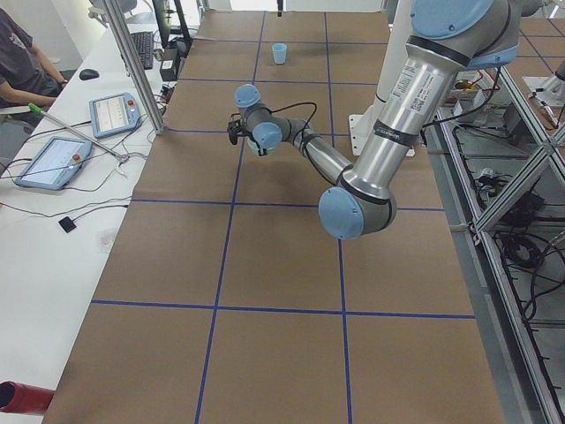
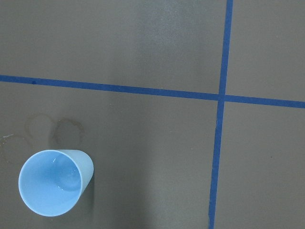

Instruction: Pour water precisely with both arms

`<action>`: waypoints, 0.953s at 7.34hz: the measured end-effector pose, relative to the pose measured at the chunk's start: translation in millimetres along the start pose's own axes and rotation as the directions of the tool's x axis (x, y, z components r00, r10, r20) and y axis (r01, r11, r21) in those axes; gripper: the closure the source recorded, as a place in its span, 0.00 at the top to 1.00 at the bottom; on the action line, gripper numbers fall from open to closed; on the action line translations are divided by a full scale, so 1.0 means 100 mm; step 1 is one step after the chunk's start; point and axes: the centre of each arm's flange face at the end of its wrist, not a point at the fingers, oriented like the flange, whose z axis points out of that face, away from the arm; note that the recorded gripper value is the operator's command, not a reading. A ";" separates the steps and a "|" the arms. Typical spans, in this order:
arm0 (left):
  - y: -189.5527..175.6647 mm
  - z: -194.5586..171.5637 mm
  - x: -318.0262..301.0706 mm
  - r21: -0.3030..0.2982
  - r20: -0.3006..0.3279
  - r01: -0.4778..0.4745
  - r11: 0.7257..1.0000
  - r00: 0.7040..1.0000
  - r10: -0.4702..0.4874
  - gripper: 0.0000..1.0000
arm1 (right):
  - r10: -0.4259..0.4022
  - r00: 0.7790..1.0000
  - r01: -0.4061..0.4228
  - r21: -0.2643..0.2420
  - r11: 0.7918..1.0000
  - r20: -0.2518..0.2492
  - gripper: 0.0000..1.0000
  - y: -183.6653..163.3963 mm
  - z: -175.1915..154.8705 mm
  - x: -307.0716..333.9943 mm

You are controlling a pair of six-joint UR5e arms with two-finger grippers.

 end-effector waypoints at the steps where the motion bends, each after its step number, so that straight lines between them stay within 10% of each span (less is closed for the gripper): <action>1: 0.11 0.25 0.51 0.003 0.004 0.008 1.000 1.000 -0.008 0.00 | -0.008 1.000 0.008 -0.001 1.000 0.001 1.00 -0.01 0.02 -0.03; 7: 0.15 0.83 1.35 -0.035 0.044 0.025 0.999 0.999 -0.024 0.00 | -0.022 1.000 0.022 -0.002 1.000 0.002 1.00 -0.01 0.04 -0.07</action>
